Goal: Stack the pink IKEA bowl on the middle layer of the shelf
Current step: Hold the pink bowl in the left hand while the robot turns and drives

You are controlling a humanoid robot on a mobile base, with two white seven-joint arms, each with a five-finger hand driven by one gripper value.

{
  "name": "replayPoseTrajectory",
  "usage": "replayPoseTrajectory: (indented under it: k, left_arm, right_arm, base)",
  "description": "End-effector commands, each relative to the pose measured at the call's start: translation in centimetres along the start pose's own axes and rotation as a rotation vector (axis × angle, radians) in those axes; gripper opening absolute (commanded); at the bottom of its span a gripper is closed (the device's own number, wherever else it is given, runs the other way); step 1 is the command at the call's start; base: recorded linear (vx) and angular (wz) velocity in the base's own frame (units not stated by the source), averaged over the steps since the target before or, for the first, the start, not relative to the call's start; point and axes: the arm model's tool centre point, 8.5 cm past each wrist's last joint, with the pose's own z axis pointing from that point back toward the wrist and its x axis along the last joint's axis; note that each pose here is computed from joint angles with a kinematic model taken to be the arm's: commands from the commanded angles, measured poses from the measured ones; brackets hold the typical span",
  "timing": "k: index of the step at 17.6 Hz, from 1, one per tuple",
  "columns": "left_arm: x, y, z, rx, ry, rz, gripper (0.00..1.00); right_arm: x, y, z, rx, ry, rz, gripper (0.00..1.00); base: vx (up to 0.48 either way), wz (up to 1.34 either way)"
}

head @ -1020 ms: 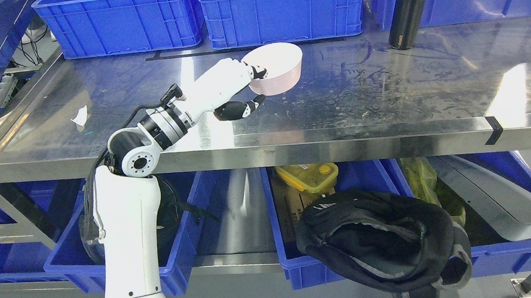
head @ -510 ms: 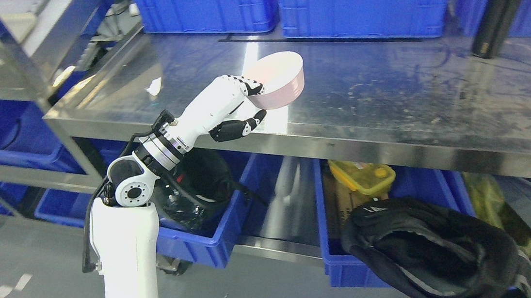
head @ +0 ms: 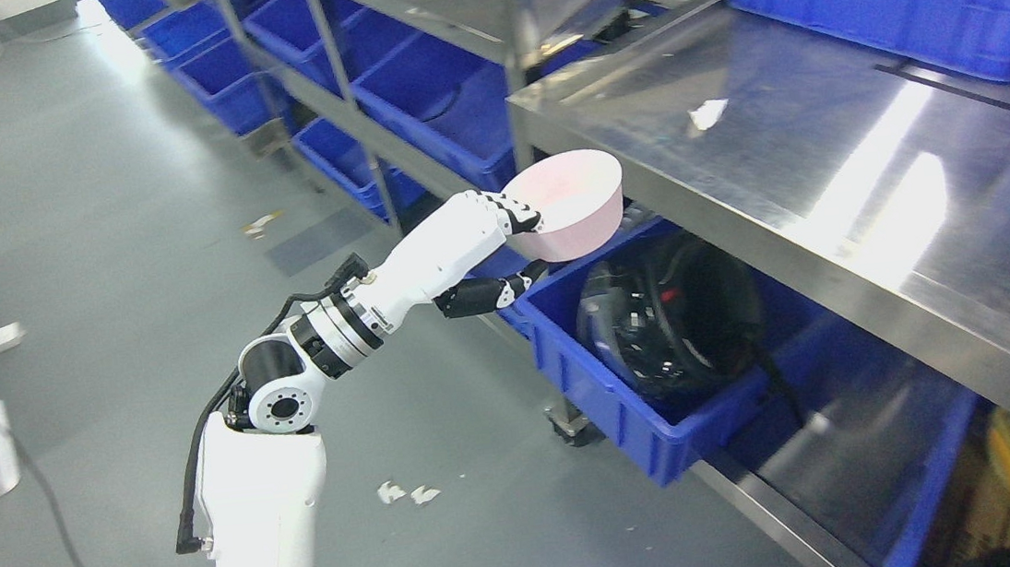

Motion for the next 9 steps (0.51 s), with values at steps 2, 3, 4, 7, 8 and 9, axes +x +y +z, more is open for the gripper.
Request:
replayPoseTrajectory:
  k: [2,3,4,7,8,9]
  left_arm:
    - [2.3,-2.6,-0.9,-0.069,-0.073,0.019,0.01]
    - [2.1,-2.4,-0.5,-0.058,-0.062,0.024,0.01]
    - [1.5,-2.0,0.2,-0.031,-0.040,0.032,0.01]
    - [0.3,-1.1,1.8,0.011,0.012,0.032,0.01]
    - [0.3,-1.0,1.9,0.016,0.013,0.031,0.01]
    - [0.3,-1.0,1.9,0.016,0.014,0.032,0.01]
  right_arm:
    - [-0.7,-0.8,0.0,-0.013,0.004,0.002,1.00]
    - [-0.7,-0.8,0.0,-0.013,0.004,0.002,1.00]
    - [-0.7,-0.8,0.0,-0.012,0.004,0.003,1.00]
    - [-0.7,-0.8,0.0,-0.013,0.004,0.002,1.00]
    - [-0.7,-0.8,0.0,-0.013,0.004,0.002,1.00]
    - [-0.7,-0.8,0.0,-0.012,0.004,0.003,1.00]
  base:
    - [0.057,1.07]
    - [0.057,1.14]
    - [0.057,1.14]
    - [0.053,0.92]
    - [0.094,0.97]
    - [0.094,0.97]
